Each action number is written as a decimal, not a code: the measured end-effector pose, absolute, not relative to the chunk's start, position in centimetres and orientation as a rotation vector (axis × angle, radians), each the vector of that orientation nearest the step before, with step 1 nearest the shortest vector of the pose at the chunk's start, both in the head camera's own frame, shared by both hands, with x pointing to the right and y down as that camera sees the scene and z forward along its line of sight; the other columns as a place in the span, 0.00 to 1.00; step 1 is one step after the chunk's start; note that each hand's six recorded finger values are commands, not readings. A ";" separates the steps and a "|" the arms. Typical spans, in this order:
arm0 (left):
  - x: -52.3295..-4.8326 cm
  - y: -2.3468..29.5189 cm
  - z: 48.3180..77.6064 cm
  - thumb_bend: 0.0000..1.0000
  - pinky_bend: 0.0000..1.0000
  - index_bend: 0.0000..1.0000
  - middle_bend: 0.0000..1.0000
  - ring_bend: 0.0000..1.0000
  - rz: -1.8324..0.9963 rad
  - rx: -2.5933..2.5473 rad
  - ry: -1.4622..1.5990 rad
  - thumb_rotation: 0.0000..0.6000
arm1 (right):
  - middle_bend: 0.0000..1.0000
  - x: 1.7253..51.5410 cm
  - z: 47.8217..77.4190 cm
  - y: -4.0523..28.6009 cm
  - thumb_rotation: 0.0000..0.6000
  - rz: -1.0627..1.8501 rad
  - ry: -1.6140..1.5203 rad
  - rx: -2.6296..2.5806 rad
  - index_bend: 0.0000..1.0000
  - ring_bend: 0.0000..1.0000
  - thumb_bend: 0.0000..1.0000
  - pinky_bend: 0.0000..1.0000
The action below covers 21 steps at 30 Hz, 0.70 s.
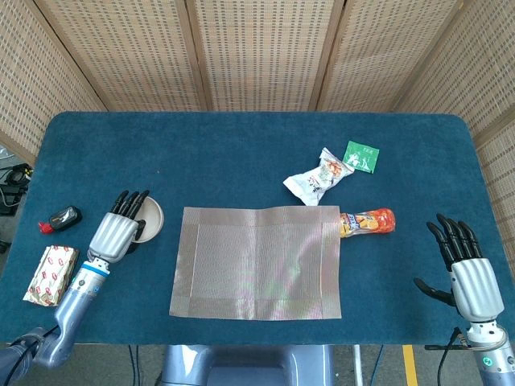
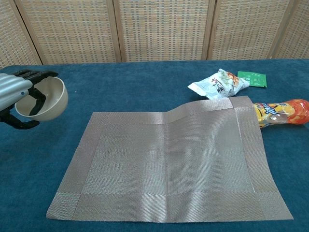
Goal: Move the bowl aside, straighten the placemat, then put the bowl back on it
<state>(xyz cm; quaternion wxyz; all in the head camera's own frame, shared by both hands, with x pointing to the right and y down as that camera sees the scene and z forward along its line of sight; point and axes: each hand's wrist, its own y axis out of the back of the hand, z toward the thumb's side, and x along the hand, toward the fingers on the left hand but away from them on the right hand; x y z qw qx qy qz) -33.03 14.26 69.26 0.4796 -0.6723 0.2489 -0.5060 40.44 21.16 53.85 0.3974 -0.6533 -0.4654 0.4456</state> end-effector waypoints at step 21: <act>-13.4 20.5 69.2 0.41 0.00 0.69 0.00 0.00 -0.925 -1.811 0.351 1.00 | 0.00 41.1 53.2 20.9 1.00 1.110 -1.216 -1.669 0.00 0.00 0.18 0.00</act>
